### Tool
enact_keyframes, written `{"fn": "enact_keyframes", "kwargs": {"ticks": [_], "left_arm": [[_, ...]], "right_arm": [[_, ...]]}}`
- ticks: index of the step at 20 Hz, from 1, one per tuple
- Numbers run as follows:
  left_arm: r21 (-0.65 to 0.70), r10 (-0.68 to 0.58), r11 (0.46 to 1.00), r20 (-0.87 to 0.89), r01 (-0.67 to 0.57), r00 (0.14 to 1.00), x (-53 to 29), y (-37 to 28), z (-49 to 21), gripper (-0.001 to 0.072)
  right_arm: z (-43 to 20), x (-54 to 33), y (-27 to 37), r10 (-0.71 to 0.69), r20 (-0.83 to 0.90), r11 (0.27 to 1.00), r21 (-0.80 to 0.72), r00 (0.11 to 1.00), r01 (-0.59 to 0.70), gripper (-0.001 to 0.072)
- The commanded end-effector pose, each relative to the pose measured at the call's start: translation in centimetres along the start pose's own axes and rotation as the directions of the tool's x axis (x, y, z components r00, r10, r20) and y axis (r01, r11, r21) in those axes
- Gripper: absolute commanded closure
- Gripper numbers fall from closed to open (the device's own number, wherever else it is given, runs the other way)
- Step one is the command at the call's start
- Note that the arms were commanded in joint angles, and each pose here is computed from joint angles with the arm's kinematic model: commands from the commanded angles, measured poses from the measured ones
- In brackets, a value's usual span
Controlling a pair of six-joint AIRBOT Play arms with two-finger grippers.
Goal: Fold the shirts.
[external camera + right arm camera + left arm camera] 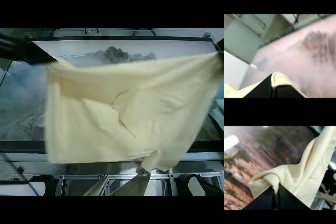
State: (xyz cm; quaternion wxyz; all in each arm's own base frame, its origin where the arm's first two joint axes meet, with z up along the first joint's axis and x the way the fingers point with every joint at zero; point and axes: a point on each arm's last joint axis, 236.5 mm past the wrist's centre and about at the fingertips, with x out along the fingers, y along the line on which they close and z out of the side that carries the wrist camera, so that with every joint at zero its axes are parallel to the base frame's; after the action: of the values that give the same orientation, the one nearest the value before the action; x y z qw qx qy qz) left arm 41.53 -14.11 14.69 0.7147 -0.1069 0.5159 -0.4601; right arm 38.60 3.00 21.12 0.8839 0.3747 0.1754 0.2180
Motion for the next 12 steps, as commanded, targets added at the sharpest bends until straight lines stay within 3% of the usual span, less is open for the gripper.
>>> {"fn": "enact_keyframes", "kwargs": {"ticks": [1, 4, 5, 6, 8, 9, 11, 12], "left_arm": [[-0.148, 0.051, 0.983, -0.362, -0.111, 0.931, 12.0, 12.8, -6.5, 0.0674], [-0.259, 0.086, 0.955, -0.236, -0.148, 0.968, 12.8, 19.4, -4.5, 0.0675], [-0.275, 0.09, 0.953, -0.131, -0.124, 0.987, 11.6, 20.3, -2.4, 0.0674], [-0.297, 0.077, 0.952, -0.021, -0.08, 0.997, 10.0, 20.6, -0.4, 0.0622], [-0.331, 0.002, 0.942, 0.196, 0.064, 0.981, 6.0, 19.6, 3.1, 0.0136], [-0.343, -0.041, 0.929, 0.276, 0.139, 0.96, 4.1, 18.8, 4.0, -0.0013], [-0.363, -0.087, 0.909, 0.319, 0.206, 0.944, 1.2, 18.0, 3.1, -0.0013], [-0.382, -0.114, 0.897, 0.285, 0.222, 0.952, 0.4, 17.5, 1.4, 0.0046]], "right_arm": [[-7.7, 7.3, -13.5, -0.212, -0.132, 0.975, 0.04, 0.968, 0.219, 0.0688], [-5.8, 11.8, -18.0, -0.179, -0.105, 0.981, 0.054, 0.978, 0.186, 0.0659], [-4.3, 12.6, -18.0, -0.146, -0.099, 0.988, 0.042, 0.984, 0.151, 0.0484], [-2.6, 12.8, -17.5, -0.111, -0.089, 0.992, 0.042, 0.99, 0.115, 0.0402], [0.3, 11.3, -17.7, -0.118, -0.09, 0.992, 0.044, 0.989, 0.122, 0.0399], [0.8, 9.9, -18.6, -0.151, -0.128, 0.984, 0.08, 0.98, 0.162, 0.0352], [-1.3, 5.4, -21.7, -0.253, -0.29, 0.949, 0.11, 0.923, 0.295, 0.0346], [-3.7, 2.7, -23.3, -0.3, -0.408, 0.924, 0.102, 0.862, 0.37, 0.0345]]}}
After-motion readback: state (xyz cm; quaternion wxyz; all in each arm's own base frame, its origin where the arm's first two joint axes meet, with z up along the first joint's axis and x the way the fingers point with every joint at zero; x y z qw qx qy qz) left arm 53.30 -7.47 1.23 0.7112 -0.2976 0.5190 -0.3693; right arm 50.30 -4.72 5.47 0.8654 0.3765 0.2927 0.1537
